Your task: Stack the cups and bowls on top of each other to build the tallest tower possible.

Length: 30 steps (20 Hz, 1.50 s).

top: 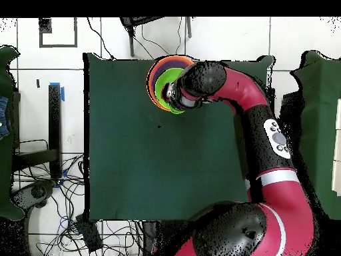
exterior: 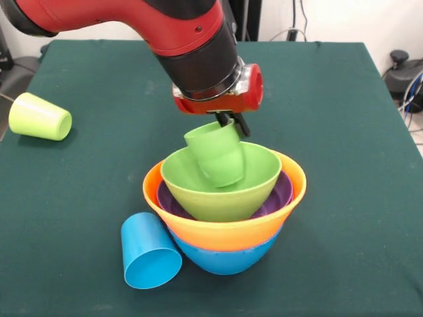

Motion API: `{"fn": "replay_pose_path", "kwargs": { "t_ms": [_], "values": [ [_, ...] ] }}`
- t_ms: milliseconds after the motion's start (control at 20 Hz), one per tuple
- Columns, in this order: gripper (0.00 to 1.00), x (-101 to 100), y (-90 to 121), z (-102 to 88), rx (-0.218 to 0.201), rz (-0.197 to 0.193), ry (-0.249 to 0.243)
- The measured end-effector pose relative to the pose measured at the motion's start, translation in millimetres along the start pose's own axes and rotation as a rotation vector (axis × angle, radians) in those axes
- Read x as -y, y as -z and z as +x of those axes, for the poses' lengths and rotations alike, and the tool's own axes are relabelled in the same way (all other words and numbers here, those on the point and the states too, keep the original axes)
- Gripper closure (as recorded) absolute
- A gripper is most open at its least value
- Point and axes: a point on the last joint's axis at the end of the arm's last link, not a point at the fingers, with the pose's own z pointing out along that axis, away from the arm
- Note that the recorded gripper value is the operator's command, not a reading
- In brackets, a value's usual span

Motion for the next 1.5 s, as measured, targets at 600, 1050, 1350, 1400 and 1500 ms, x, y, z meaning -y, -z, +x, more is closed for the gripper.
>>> {"fn": "replay_pose_path", "kwargs": {
  "t_ms": [600, 1050, 1350, 1400, 1500],
  "values": [
    [1.0, -26.5, 7.9, -10.4, 0.043, 0.005, 0.043],
    [0.0, -30.7, 20.2, -23.4, 0.086, 0.011, 0.046],
    [0.0, -30.2, 20.4, -24.0, 0.088, 0.015, 0.048],
    [0.0, -30.0, 20.2, -24.0, 0.088, 0.016, 0.048],
    [0.0, -29.9, 20.2, -24.0, 0.088, 0.016, 0.048]
  ]
}}
